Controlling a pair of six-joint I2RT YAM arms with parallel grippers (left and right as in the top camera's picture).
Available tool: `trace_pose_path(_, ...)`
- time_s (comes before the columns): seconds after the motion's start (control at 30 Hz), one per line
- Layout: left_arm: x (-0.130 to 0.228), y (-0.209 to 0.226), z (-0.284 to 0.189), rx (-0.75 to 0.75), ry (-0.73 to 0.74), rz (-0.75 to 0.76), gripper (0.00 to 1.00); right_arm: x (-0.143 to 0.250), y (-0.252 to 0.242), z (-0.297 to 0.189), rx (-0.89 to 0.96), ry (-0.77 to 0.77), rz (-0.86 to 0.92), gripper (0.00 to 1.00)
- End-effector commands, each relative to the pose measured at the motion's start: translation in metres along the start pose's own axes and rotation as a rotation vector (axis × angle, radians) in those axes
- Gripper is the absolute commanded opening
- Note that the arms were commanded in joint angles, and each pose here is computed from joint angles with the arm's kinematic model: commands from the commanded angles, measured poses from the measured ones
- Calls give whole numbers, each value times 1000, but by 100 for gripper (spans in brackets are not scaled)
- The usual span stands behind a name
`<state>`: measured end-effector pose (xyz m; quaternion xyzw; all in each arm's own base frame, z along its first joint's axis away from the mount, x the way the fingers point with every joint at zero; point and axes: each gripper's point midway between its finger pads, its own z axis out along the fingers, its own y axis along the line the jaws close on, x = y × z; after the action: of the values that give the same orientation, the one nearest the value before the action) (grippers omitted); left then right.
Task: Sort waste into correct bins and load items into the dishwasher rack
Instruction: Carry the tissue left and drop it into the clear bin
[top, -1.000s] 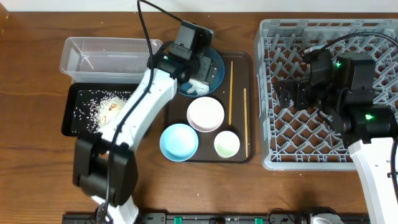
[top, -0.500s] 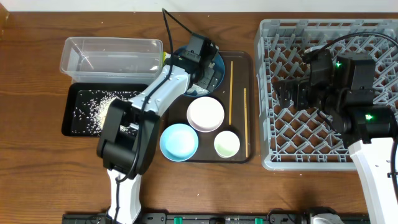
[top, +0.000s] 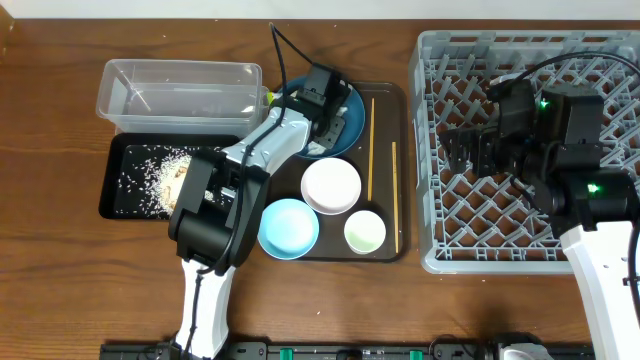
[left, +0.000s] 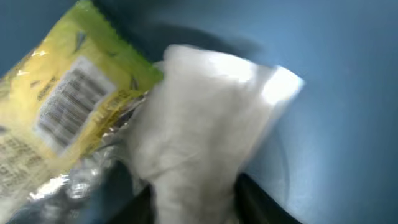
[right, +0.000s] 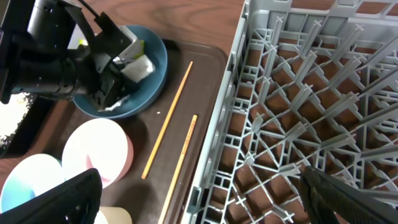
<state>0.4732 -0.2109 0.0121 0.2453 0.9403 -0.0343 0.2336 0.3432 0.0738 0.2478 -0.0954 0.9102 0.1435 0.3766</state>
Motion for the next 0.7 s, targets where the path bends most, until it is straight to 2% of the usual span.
trace_pose_path(0.0,3,3,5,-10,10,-1,23,-8,2,-4,2,-20,-26,99)
trace_pose_path(0.1,-3,4,-2,-11,-5,-38,11,-8,2,-4,2,-20,-26,99)
trace_pose_path(0.2,-17,8,-21,-16,-53,-117,6,-9,2,-4,2,-20,-26,99)
trace_pose_path(0.4,-56,22,-96,-17,-209,-270,6,-8,0,-4,12,-20,-26,99)
trace_pose_path(0.67,-78,42,-190,-36,-367,-298,6,-9,1,-4,13,-21,-27,99)
